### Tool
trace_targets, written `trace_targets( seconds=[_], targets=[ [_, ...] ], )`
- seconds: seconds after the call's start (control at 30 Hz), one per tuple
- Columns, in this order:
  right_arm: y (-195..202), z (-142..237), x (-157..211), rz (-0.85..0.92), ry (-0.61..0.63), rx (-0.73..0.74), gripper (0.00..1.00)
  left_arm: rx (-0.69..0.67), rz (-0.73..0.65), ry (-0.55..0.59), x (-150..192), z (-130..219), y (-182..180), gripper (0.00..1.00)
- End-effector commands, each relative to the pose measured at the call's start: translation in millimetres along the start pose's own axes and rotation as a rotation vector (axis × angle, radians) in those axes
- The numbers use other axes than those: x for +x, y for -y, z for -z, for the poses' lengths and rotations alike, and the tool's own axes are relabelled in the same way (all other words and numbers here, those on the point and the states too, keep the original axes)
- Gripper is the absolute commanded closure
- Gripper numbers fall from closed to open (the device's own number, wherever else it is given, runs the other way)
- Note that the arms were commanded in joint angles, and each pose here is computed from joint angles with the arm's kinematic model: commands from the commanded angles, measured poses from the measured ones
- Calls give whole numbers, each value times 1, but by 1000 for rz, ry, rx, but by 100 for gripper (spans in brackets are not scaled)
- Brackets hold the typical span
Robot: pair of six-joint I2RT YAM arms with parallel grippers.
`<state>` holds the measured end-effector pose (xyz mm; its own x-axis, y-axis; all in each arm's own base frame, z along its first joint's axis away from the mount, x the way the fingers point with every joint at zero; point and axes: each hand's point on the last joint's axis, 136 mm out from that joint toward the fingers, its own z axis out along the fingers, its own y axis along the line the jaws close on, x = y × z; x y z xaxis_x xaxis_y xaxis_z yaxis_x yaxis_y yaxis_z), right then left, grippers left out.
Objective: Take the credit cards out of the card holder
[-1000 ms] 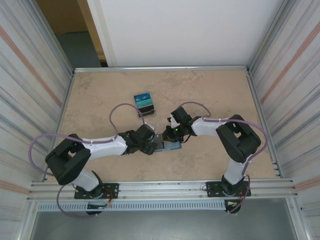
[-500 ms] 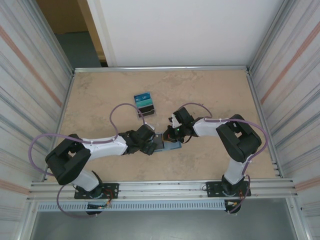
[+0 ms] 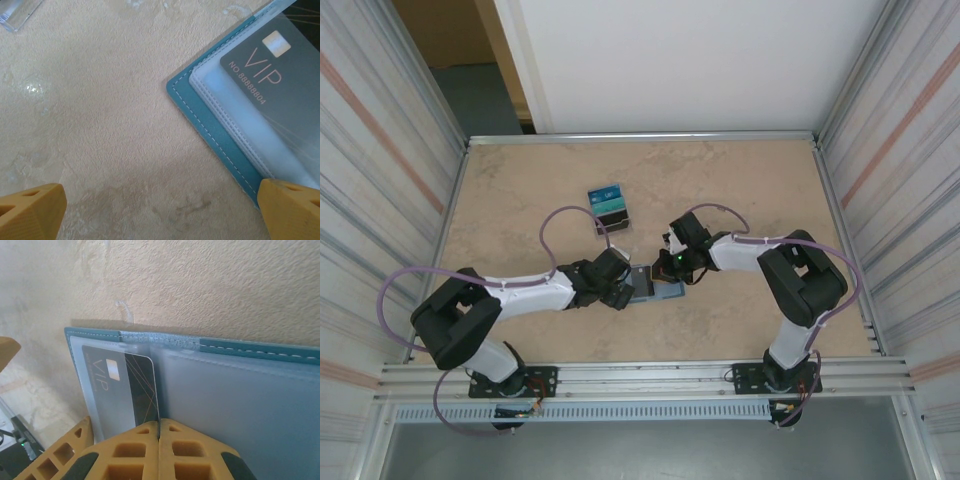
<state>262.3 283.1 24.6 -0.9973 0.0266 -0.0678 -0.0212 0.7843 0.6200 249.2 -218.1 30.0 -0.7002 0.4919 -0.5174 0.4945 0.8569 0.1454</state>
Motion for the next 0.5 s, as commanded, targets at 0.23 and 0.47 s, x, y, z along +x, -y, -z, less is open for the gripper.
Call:
trace_targets(
  seconds=[0.23, 0.47],
  targets=[
    [-1, 20, -12, 41, 49, 62, 100, -10, -32, 21, -11, 12, 0, 1],
    [0, 21, -11, 39, 53, 70, 100, 1, -28, 78, -33, 24, 1, 1]
  ],
)
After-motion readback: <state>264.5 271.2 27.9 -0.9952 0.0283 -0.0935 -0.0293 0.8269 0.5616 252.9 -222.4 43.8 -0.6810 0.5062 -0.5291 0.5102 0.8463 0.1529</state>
